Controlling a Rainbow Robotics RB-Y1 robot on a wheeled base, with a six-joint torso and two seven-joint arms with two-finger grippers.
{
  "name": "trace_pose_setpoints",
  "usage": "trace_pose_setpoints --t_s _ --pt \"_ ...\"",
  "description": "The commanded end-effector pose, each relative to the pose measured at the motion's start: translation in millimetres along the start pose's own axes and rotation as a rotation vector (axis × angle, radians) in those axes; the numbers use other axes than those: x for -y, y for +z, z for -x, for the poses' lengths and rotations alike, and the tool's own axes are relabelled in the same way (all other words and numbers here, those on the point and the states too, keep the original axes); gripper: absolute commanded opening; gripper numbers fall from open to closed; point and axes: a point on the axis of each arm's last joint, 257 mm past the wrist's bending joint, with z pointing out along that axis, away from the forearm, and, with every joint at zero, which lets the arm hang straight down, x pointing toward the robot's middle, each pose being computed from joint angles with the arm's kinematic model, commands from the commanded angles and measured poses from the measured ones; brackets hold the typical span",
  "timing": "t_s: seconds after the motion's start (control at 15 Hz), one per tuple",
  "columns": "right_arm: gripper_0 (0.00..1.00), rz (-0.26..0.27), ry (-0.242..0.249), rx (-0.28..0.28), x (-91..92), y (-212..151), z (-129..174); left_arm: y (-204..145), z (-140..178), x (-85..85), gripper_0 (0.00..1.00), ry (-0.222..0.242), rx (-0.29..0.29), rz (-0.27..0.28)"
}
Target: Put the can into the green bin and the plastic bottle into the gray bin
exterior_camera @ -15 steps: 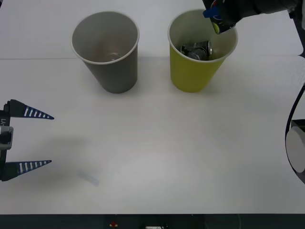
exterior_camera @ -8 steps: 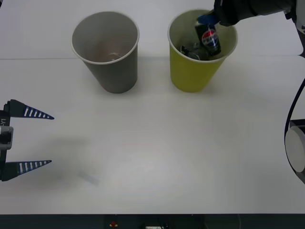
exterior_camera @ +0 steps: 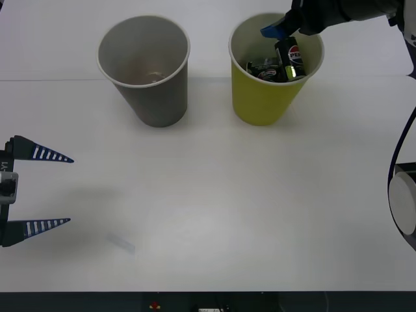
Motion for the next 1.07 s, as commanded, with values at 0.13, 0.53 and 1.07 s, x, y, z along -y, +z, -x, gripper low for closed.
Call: trace_pose_setpoints --t_s 0.13,0.53,1.07 --pt "1.00 0.002 0.011 0.067 -9.2 -23 21 0 0 0.0 1.00 0.000 0.000 0.000" --pt "1.00 0.074 0.020 0.185 -38.4 -59 7 0 0 0.0 1.00 0.000 0.000 0.000" --pt "1.00 0.168 -0.013 0.263 -80.3 -92 -45 0 0 0.0 1.00 0.000 0.000 0.000"
